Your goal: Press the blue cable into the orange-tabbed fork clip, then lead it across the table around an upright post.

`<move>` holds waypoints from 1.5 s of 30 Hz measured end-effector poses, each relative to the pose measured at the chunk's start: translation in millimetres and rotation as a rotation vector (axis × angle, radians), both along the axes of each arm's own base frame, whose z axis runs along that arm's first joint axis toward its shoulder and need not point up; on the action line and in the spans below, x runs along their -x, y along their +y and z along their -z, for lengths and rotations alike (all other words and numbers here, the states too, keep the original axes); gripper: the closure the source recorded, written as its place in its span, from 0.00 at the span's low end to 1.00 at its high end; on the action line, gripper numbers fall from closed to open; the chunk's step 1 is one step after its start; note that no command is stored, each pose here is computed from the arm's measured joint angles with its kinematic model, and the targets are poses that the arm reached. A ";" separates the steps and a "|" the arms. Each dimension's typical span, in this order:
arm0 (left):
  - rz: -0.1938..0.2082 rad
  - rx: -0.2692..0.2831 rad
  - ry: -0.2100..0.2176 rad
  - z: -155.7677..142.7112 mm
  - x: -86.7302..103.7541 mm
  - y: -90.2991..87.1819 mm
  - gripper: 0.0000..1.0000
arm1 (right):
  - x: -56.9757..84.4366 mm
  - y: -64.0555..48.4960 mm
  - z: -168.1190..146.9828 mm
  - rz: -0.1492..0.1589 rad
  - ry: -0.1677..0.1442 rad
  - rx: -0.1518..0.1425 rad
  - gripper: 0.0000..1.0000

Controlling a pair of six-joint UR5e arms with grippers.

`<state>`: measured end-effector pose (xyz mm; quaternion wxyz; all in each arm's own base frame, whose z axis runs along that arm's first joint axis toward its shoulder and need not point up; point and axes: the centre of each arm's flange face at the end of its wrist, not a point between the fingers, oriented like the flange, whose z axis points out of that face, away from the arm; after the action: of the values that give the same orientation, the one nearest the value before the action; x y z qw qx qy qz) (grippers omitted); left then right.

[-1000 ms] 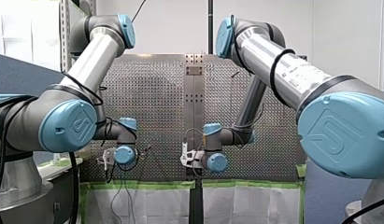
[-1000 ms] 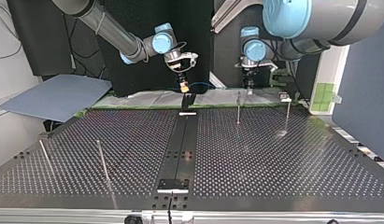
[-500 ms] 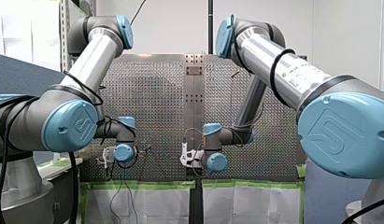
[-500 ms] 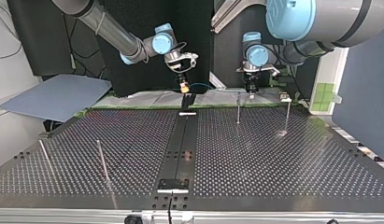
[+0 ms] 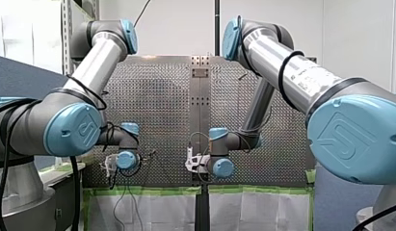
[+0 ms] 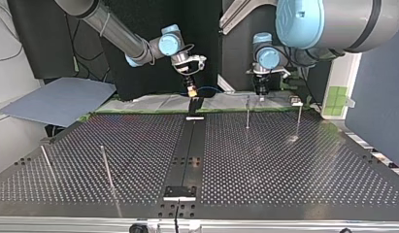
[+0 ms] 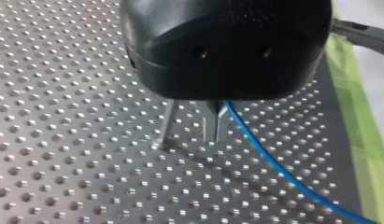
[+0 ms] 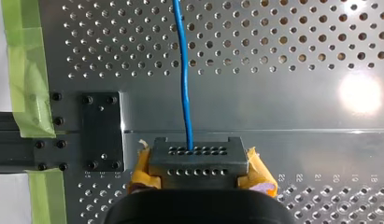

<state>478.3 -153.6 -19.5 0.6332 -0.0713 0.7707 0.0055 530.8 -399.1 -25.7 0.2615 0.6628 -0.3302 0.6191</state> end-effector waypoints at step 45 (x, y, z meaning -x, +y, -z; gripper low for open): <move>-0.008 -0.043 0.070 -8.7 -7.1 7.6 1.00 | -10.2 -10.0 -6.9 -0.006 0.005 0.002 1.00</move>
<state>485.5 -146.0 -10.8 0.6071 -0.0608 0.7918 0.0271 541.1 -409.1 -18.8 0.2612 0.6650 -0.3269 0.6187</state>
